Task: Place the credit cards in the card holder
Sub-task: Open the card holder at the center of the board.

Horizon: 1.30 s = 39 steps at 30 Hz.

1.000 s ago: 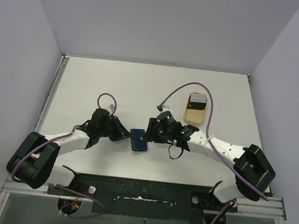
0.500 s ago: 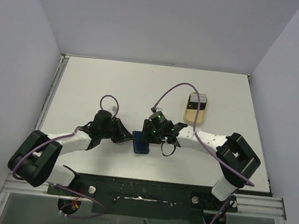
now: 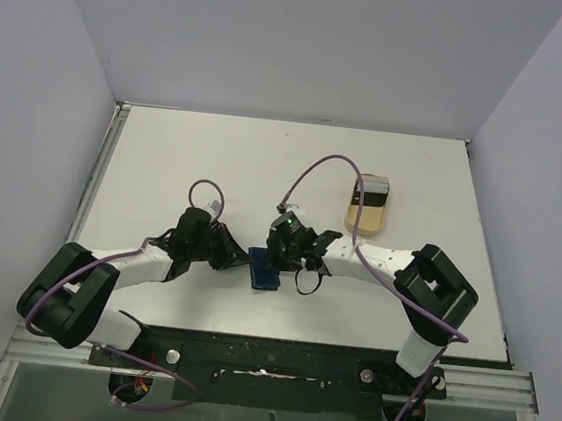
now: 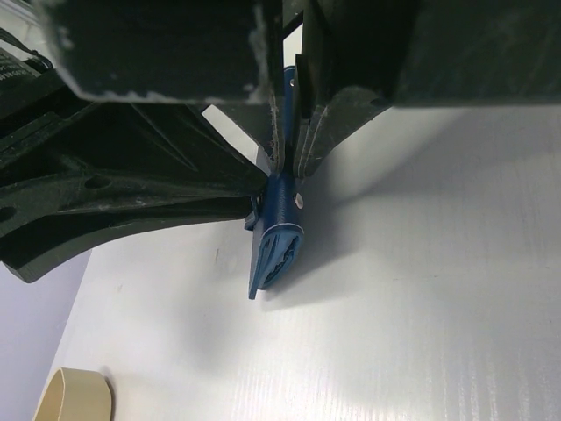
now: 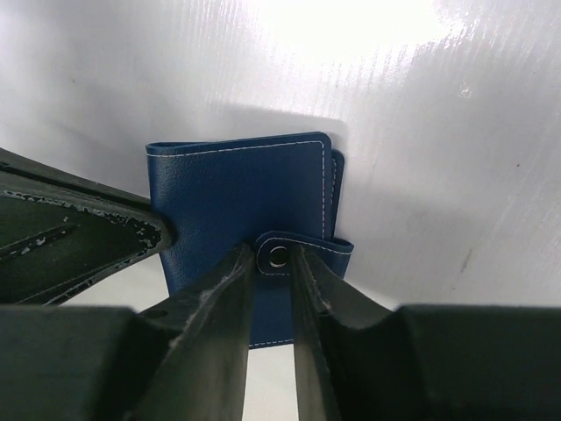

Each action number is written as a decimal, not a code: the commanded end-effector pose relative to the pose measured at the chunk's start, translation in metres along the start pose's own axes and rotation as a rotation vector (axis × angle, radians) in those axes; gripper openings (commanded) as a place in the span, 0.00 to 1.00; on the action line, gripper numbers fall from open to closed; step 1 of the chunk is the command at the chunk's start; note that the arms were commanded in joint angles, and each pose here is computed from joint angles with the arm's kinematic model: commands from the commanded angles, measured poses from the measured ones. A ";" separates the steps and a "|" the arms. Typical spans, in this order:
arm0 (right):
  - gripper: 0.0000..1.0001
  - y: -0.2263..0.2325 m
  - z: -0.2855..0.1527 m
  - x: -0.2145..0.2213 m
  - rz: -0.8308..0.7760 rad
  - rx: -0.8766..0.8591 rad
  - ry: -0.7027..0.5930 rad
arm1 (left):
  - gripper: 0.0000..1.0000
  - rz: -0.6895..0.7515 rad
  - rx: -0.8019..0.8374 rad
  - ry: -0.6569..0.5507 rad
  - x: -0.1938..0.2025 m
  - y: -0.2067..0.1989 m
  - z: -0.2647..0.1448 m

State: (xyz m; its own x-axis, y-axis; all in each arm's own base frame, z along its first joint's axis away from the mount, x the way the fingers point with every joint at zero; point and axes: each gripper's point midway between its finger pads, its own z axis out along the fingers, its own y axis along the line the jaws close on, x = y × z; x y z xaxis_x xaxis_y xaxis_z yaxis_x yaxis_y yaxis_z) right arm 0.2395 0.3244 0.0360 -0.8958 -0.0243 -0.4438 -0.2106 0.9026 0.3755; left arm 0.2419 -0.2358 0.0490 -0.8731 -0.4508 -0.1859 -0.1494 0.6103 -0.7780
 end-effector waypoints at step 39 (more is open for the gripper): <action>0.00 0.075 -0.109 -0.054 -0.001 -0.389 -0.301 | 0.60 0.111 -0.022 -0.195 -0.051 -0.032 -0.056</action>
State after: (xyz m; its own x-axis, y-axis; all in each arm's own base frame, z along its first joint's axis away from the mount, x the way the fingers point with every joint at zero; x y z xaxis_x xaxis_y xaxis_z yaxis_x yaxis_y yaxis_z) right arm 0.2298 0.3238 0.1461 -0.7618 0.0901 -0.6415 -0.3432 0.7837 0.5177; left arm 0.2605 -0.2092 0.1025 -0.8086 -0.4789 -0.3419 -0.0794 0.6646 -0.7430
